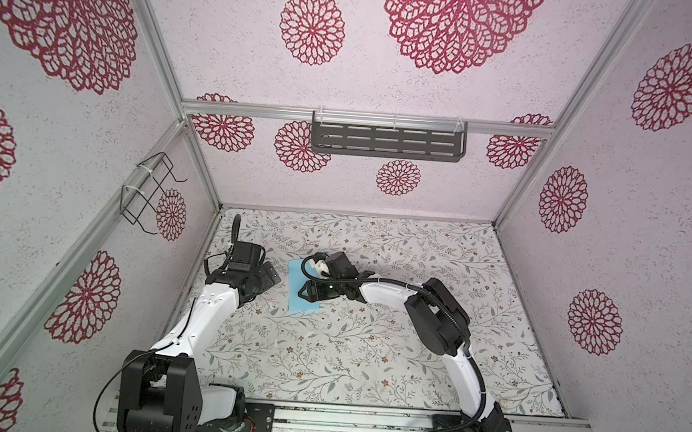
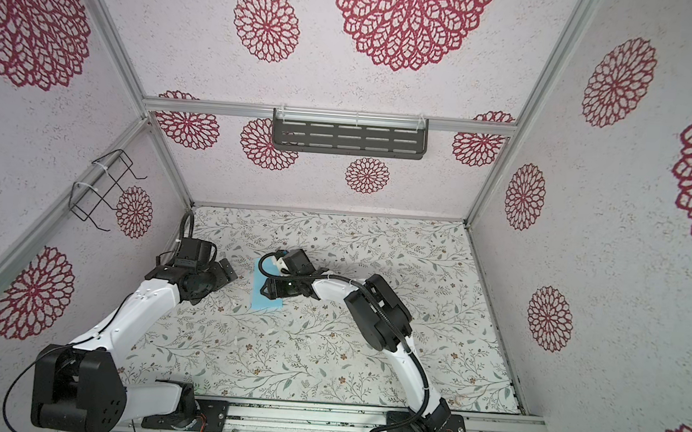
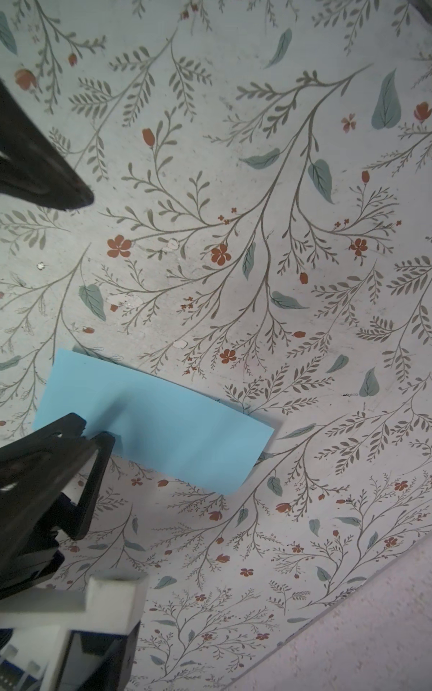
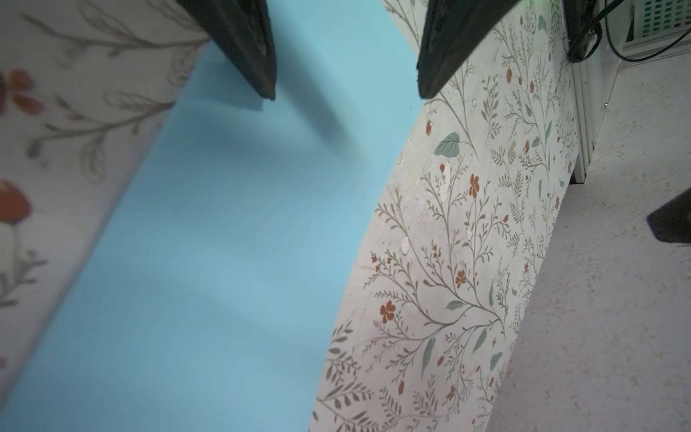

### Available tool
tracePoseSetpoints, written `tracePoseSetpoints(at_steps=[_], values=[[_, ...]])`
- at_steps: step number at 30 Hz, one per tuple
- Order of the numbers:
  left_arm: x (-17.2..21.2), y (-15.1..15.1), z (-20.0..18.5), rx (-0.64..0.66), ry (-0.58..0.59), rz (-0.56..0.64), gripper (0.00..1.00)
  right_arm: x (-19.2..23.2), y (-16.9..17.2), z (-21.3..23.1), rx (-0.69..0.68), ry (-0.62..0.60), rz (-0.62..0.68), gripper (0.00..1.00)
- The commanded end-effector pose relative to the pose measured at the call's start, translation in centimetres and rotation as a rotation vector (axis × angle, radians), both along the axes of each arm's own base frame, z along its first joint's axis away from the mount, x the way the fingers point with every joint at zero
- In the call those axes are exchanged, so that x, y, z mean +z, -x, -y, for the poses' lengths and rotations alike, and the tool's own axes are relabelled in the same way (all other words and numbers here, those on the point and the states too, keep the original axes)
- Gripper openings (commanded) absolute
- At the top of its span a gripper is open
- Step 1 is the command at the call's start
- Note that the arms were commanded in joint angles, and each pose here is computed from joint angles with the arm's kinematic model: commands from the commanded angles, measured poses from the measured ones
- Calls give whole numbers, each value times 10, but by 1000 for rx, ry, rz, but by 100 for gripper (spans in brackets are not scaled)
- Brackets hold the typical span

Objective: Fold a paper plane with a square sheet of paper (pick it up from the middle)

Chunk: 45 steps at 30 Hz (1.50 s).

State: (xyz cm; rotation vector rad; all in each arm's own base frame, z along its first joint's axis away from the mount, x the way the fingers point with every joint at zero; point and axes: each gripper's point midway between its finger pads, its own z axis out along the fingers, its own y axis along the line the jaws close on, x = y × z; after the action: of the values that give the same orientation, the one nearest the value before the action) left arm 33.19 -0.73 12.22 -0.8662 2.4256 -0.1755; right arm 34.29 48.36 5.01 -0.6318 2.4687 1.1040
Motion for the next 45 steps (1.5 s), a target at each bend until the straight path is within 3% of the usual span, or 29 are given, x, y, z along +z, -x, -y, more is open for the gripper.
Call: tracePoseSetpoints(at_steps=[1, 7, 12, 19, 27, 35, 45], values=[[2, -8, 7, -15, 49, 29, 97, -14, 3, 25, -27, 80, -32, 63], [-2, -14, 34, -90, 170, 49, 97, -25, 23, 90, -72, 107, -75, 63], [-3, -19, 74, -189, 285, 95, 97, -13, 44, 118, -10, 49, -135, 62], [-16, -13, 131, -291, 428, 71, 97, 63, 15, 119, -61, -145, -62, 61], [-41, 2, 168, -327, 533, 12, 100, 27, -7, 126, -154, -113, -132, 48], [-58, 7, 190, -367, 584, -42, 86, -3, -12, 137, -195, -73, -189, 45], [-85, 10, 206, -386, 643, -124, 62, -20, -7, 143, -206, -64, -237, 45]])
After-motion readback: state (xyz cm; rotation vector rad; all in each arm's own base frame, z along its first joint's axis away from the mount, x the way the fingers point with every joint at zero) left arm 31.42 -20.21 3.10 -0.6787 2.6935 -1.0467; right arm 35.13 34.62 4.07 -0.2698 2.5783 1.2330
